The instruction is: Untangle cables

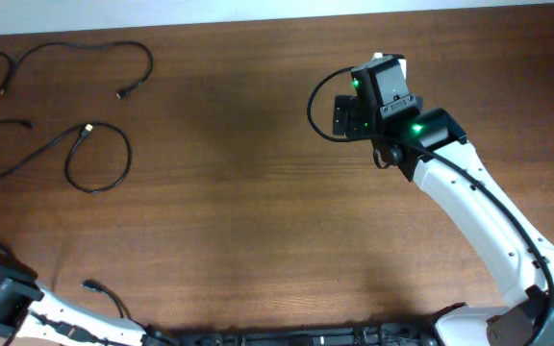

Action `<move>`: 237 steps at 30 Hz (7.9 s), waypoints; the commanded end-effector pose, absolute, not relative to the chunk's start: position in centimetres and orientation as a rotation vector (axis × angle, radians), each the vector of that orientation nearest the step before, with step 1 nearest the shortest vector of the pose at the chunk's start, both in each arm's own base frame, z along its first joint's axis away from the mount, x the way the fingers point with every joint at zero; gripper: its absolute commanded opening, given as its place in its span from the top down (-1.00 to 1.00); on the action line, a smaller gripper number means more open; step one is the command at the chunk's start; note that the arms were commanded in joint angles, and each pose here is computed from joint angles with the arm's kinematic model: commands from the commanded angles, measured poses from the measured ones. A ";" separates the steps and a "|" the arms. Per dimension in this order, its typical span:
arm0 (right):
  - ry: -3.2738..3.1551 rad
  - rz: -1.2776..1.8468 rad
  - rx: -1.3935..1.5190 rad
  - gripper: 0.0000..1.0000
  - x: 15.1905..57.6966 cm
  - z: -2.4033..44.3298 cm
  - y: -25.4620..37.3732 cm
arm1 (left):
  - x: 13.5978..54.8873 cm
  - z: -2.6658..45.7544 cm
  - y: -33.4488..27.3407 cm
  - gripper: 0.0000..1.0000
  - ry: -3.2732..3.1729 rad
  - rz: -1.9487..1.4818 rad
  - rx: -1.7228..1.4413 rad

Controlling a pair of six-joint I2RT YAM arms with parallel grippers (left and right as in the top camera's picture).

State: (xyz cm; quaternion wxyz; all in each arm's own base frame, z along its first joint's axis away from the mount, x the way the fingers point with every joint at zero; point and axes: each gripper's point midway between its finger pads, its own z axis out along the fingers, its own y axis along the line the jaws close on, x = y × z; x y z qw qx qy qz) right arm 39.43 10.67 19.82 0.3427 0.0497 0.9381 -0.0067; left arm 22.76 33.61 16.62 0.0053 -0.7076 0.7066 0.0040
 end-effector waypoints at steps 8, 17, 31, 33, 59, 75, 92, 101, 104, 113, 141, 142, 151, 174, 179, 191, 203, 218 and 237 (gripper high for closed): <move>2.438 -0.032 0.141 -0.99 39.5 19.5 10.5 | 30.2 16.1 36.9 1.00 2.227 -0.332 -1.690; 2.431 -0.027 0.142 -0.99 39.6 19.6 10.5 | 21.6 14.8 40.0 1.00 2.037 0.119 -2.212; 2.425 -0.023 0.143 -0.99 39.7 19.7 10.6 | 21.9 14.8 40.0 -0.28 2.037 0.114 -2.202; 2.425 -0.022 0.146 -0.99 39.7 19.7 10.6 | 22.3 14.4 39.7 0.05 2.054 0.110 -2.196; 2.421 0.017 0.138 -0.99 39.9 19.8 11.1 | 27.0 10.7 41.5 -0.98 2.087 -0.119 -1.894; 2.442 0.094 0.179 -0.99 40.3 19.9 10.0 | 37.0 16.8 24.1 -0.80 2.482 -0.593 -1.299; 2.439 0.098 0.522 -0.99 41.1 19.3 -1.0 | 26.9 15.2 4.5 -0.83 3.247 -0.179 -1.016; 2.439 0.098 0.522 -0.99 41.1 19.3 -1.0 | 23.6 10.4 4.1 -0.89 2.926 -0.152 -1.070; 2.439 0.098 0.522 -0.99 41.1 19.3 -1.0 | 21.9 8.0 6.3 -0.96 2.818 0.070 -1.269; 2.439 0.098 0.522 -0.99 41.1 19.3 -1.0 | 21.3 2.2 6.5 -0.58 2.630 0.069 -1.493; 2.439 0.098 0.522 -0.99 41.1 19.3 -1.0 | 20.5 -0.9 7.2 0.94 2.497 0.108 -1.591; 2.439 0.098 0.522 -0.99 41.1 19.3 -1.0 | 20.4 -0.8 7.4 0.93 2.492 0.126 -1.589; 2.439 0.098 0.522 -0.99 41.1 19.3 -1.0 | 19.3 -0.9 7.4 -0.14 2.523 0.170 -1.604; 2.439 0.098 0.522 -0.99 41.1 19.3 -1.0 | 25.9 3.9 20.0 1.00 1.744 0.027 -1.747; 2.439 0.098 0.522 -0.99 41.1 19.3 -1.0 | 26.8 7.4 23.6 1.00 1.625 0.039 -1.733; 2.439 0.098 0.522 -0.99 41.1 19.3 -1.0 | 23.7 7.8 27.2 0.62 1.430 0.002 -1.899; 2.439 0.098 0.522 -0.99 41.1 19.3 -1.0 | 24.8 12.7 30.6 -0.16 1.476 0.085 -1.687; 2.439 0.098 0.522 -0.99 41.1 19.3 -1.0 | 10.0 5.9 37.6 -0.93 1.828 0.646 -1.915; 2.439 0.098 0.522 -0.99 41.1 19.3 -1.0 | 13.8 1.5 38.0 0.67 1.950 0.417 -1.779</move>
